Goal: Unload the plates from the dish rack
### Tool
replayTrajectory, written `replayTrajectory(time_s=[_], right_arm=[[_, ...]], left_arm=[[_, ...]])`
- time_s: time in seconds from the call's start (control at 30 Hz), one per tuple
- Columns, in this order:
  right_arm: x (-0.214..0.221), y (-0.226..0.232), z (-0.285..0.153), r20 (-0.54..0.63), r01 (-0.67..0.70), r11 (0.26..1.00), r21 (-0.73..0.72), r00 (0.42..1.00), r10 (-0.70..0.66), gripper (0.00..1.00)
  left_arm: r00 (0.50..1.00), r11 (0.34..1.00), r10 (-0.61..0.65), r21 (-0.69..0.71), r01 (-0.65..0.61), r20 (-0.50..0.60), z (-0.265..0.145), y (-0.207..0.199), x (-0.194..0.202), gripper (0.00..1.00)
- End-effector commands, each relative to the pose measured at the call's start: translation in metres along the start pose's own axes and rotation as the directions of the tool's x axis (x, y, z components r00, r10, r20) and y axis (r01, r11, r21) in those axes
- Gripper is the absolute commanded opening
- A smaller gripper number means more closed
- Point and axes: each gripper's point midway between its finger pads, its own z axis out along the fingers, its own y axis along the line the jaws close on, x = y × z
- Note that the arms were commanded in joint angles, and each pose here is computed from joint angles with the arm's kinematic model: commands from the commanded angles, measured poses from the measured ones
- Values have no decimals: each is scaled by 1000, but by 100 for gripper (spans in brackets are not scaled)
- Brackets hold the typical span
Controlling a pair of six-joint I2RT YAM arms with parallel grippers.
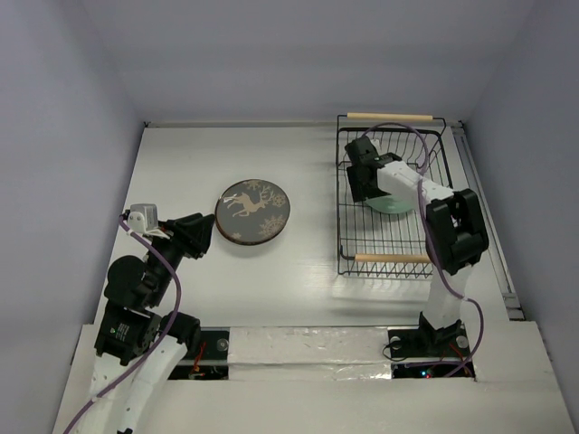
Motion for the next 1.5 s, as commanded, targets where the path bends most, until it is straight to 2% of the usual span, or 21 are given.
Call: replayTrajectory(time_s=[0.0,0.23,0.4,0.6,1.03,1.47], right_arm=[[-12,-21,-22,45,-73,996,50,996,70,100],[19,-19,-12,-33,-21,998,64,999,24,100],[26,-18,-10,-47,0,998,58,999,3,100],[13,-20,-8,-18,-17,996,84,1000,19,100],[22,3,-29,17,45,999,-7,999,-45,100],[8,-6,-12,24,32,991,133,999,-35,100]], left_arm=[[999,1000,-6,28,5,37,-1,-6,-7,35],[999,1000,-4,28,3,40,-1,-6,-8,35],[999,1000,-6,29,5,42,-1,-6,-8,35],[999,999,-7,37,5,38,-1,-8,-8,35],[999,999,-5,36,4,35,-1,-8,-7,35],[1000,1000,-4,27,3,31,0,-6,-6,35]])
